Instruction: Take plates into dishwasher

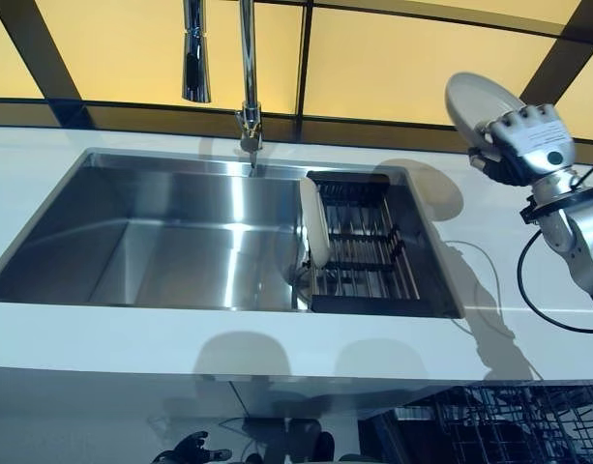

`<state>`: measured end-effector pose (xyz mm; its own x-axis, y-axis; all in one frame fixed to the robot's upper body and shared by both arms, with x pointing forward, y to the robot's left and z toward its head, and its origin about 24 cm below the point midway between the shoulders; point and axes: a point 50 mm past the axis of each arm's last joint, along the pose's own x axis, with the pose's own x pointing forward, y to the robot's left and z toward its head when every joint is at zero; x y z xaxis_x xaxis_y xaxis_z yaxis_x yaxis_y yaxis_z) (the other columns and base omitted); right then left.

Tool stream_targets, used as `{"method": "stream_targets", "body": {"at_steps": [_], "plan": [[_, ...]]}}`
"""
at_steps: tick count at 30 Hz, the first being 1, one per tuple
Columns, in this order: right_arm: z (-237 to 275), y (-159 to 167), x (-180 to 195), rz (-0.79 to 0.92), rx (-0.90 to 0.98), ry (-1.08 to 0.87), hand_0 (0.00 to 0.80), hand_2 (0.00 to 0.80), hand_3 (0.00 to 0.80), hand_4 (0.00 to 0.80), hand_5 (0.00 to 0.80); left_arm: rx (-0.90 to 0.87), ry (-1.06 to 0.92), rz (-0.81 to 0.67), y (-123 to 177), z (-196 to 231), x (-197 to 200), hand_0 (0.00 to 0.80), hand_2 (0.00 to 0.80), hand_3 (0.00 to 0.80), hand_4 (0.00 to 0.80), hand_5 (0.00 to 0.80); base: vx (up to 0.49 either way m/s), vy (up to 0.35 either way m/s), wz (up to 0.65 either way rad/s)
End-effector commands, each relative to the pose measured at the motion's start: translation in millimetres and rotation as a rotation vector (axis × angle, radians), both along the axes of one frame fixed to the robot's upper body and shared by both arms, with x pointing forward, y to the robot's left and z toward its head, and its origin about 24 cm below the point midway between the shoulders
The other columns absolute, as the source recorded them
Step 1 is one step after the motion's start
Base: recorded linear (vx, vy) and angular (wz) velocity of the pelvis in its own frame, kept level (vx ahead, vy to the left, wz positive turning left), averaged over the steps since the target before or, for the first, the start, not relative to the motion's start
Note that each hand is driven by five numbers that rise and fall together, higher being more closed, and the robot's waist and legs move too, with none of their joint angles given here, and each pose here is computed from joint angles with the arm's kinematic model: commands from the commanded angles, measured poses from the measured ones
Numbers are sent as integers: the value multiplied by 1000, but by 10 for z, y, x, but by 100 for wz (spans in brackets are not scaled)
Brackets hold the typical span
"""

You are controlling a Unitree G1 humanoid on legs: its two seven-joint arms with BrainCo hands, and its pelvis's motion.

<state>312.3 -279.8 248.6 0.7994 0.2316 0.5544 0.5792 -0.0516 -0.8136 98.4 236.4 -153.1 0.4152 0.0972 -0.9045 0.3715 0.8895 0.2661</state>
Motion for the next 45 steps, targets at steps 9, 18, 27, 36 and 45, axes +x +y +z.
{"method": "stream_targets", "body": {"at_steps": [9,18,27,36,45], "plan": [[149,-121,-245,185,602,-68,800,800,800,800,800,8,-26,45,26,-13,14,0,0,0,0,0,-89,107,-24],[-139,-324,-419,271,977,-9,800,800,800,800,800,40,-16,54,101,-4,22,0,0,0,0,0,-105,99,-34],[-361,-496,-553,260,1163,-5,800,800,800,800,800,51,-8,70,158,6,17,0,0,0,0,0,-59,36,-42],[-739,-638,-731,295,1392,106,800,800,800,800,800,62,-24,77,201,42,107,0,0,0,0,0,-75,-36,-48],[-1152,-560,-742,267,1506,303,800,800,800,800,800,82,-35,70,282,80,146,0,0,0,0,0,-17,-84,-31]]}}
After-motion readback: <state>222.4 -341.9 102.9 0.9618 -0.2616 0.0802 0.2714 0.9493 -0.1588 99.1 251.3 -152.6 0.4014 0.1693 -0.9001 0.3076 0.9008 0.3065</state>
